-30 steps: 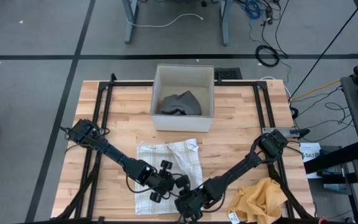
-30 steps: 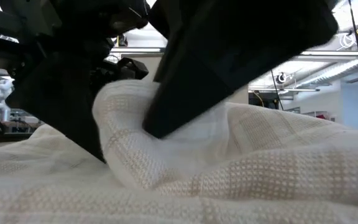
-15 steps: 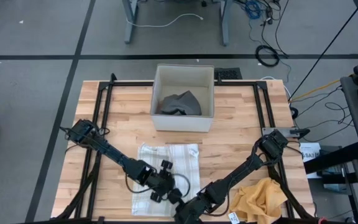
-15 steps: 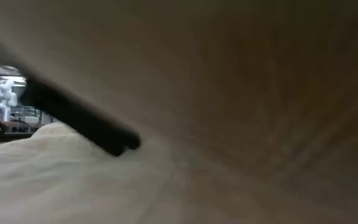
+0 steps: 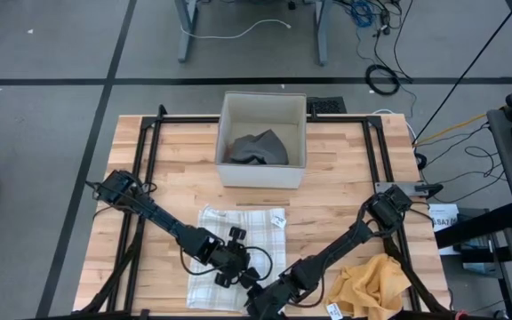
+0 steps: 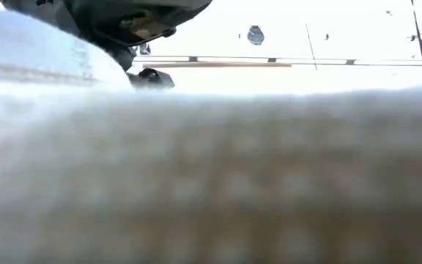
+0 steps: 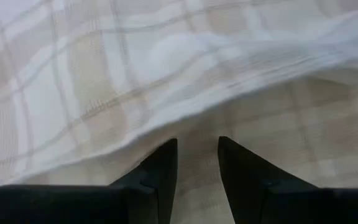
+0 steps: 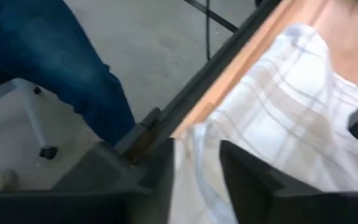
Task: Fold towel
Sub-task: Fold the white patterned towel
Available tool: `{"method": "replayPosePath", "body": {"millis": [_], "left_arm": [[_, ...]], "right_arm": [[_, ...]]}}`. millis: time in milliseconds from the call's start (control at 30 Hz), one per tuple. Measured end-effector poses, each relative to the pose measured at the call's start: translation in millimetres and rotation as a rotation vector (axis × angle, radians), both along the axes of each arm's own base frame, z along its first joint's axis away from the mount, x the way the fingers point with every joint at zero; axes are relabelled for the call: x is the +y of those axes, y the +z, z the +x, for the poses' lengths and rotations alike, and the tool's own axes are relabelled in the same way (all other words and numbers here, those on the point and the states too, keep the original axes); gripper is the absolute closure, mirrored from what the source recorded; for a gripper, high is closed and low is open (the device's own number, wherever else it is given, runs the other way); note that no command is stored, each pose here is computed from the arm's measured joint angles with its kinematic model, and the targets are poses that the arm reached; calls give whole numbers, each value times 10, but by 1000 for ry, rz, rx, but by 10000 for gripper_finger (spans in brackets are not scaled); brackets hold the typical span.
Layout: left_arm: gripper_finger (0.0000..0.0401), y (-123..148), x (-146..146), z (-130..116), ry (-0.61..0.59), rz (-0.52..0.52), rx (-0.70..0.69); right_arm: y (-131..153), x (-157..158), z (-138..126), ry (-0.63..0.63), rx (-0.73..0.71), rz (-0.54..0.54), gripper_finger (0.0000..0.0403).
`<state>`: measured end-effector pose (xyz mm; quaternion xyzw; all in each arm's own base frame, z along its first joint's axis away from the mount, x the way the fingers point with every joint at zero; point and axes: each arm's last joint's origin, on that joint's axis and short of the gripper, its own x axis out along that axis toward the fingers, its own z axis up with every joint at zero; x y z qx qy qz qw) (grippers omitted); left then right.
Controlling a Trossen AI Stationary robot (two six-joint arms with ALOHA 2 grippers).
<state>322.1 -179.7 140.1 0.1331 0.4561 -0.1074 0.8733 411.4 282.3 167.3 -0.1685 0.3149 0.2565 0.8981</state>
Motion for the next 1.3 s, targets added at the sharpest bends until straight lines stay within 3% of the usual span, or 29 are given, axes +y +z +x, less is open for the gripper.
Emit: {"method": "replayPosePath", "body": {"millis": [200, 433, 567, 767, 1033, 1300], "left_arm": [[277, -18, 0, -38, 5, 40, 22], [277, 14, 7, -46, 16, 81, 0], [277, 44, 38, -62, 34, 151, -15], [277, 107, 169, -78, 90, 222, 0], [277, 222, 245, -132, 132, 243, 10], [277, 398, 229, -72, 105, 198, -109]], "right_arm": [[238, 64, -178, -67, 1, -28, 194], [546, 196, -554, -134, 106, 19, 207], [403, 265, -698, -221, 203, -18, 228], [8, 283, -762, -383, 253, -170, 258], [-395, 145, -500, -439, 273, -194, 277], [-427, 25, -458, -438, 303, -256, 280]]}}
